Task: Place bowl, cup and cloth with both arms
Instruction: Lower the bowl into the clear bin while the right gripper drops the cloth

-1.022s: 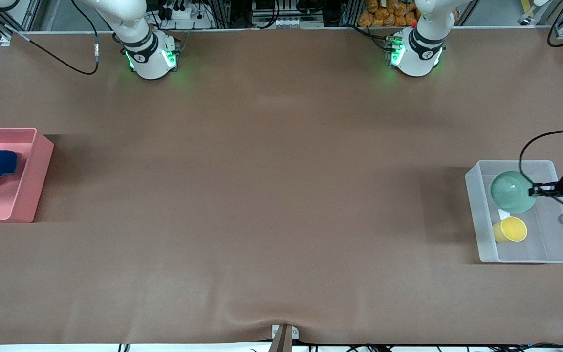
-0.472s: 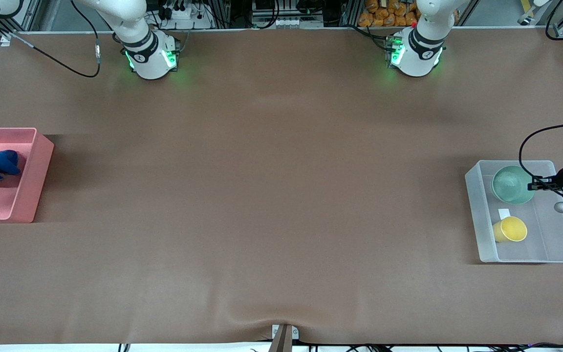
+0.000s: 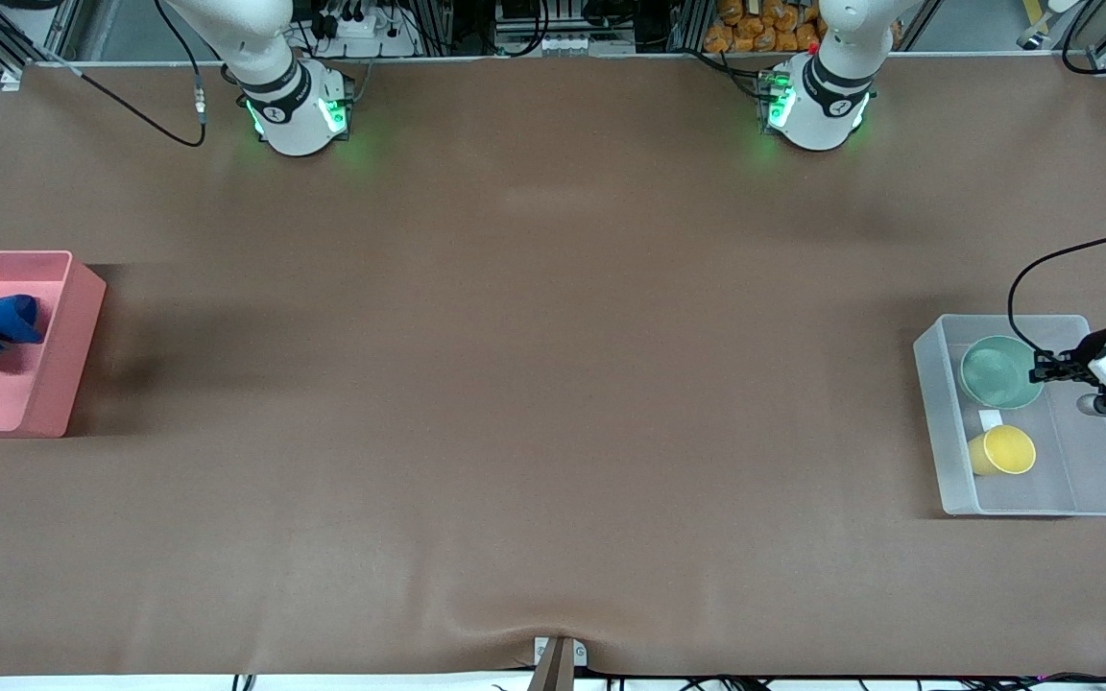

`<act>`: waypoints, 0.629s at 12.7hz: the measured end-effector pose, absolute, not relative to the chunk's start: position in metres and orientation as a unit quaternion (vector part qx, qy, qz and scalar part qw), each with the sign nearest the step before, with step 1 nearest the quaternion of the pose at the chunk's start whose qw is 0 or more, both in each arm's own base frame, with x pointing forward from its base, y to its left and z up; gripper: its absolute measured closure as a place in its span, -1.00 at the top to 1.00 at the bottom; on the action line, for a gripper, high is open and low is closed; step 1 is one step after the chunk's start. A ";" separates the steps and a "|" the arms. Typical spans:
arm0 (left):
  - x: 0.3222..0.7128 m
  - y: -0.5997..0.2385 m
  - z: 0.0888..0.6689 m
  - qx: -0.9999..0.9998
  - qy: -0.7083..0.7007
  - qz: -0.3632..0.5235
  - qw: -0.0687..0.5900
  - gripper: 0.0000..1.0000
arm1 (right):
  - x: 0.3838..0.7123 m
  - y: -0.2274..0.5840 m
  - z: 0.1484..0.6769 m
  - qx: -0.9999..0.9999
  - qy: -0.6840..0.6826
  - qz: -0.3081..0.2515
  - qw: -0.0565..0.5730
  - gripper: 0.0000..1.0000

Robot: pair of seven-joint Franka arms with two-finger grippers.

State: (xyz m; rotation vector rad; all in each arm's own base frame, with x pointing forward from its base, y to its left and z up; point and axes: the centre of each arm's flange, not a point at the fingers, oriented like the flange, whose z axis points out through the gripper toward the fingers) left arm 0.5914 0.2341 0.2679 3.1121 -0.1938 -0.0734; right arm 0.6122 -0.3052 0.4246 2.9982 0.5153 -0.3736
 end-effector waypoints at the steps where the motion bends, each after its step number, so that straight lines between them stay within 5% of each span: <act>1: 0.589 0.233 0.262 0.998 -0.062 -0.018 0.010 -0.94 | 0.614 -0.284 0.446 0.980 0.156 -0.115 0.036 1.00; 5: 0.585 0.239 0.240 0.998 -0.062 0.000 0.008 -0.94 | 0.623 -0.154 0.517 0.989 0.095 -0.106 0.048 1.00; 8: 0.588 0.237 0.238 0.997 -0.083 0.001 -0.003 -0.35 | 0.605 -0.051 0.572 0.993 0.026 -0.092 0.066 1.00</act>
